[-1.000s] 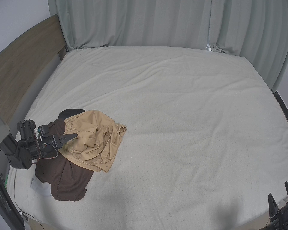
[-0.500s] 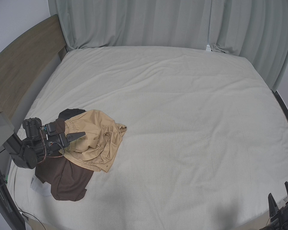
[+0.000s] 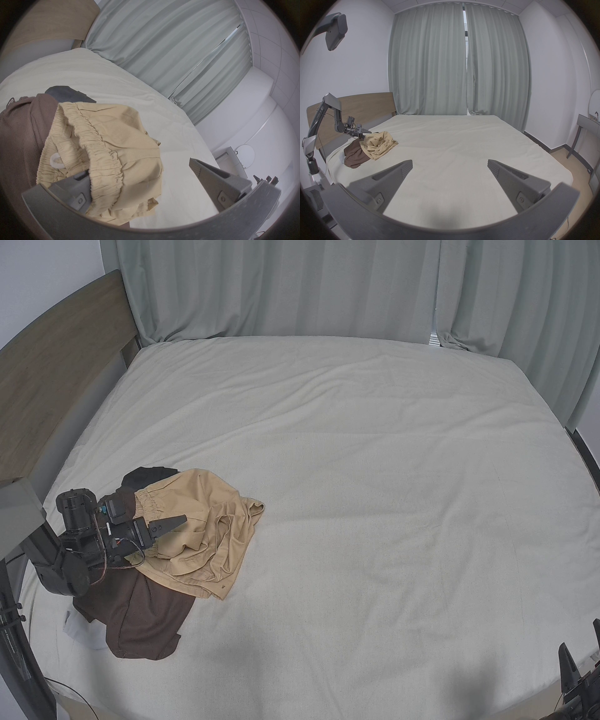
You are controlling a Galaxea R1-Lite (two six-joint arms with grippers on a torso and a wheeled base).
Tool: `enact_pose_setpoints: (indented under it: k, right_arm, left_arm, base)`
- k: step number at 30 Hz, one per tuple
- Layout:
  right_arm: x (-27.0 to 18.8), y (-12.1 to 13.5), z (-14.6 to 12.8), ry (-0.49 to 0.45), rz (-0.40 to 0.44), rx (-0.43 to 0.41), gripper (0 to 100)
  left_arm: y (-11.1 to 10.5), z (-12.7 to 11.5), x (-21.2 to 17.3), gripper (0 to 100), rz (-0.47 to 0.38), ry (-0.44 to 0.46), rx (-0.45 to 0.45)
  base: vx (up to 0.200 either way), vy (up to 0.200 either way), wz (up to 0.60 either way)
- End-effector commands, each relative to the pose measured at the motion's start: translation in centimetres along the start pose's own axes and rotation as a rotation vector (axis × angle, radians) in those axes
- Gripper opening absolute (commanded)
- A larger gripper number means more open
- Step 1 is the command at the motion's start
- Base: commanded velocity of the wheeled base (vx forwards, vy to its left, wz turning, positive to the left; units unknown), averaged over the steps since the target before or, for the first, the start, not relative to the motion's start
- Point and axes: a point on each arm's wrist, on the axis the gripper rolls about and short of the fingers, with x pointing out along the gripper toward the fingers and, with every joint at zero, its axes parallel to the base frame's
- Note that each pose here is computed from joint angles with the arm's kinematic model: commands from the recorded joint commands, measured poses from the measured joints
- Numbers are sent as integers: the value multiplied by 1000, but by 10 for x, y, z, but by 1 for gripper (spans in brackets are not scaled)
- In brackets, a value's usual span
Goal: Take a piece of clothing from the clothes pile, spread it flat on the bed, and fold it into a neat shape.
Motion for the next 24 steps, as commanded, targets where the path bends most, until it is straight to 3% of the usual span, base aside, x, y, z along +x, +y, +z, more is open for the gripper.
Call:
enact_pose_setpoints:
  k: [1, 5, 6, 17, 23, 24]
  right_arm:
    - [0, 0, -5, 1, 1, 0, 100]
    - [0, 0, -5, 1, 1, 0, 100]
    - [0, 0, -5, -1, 1, 0, 100]
    - [0, 0, -5, 1, 1, 0, 100]
    - [0, 0, -5, -1, 1, 0, 100]
    - [0, 0, -5, 1, 1, 0, 100]
  left_arm:
    - [8, -10, 4, 100, 10, 18, -19]
    - [8, -11, 4, 100, 9, 19, -19]
    - [8, -10, 5, 0, 9, 16, -18]
    - [6, -6, 3, 0, 5, 8, -15]
    - [-9, 3, -10, 0, -10, -15, -18]
    - [-30, 14, -25, 0, -31, -47, -49]
  base:
    - [0, 0, 0]
    - [0, 0, 0]
    - [0, 0, 0]
    - [0, 0, 0]
    - [0, 0, 0]
    - [0, 0, 0]
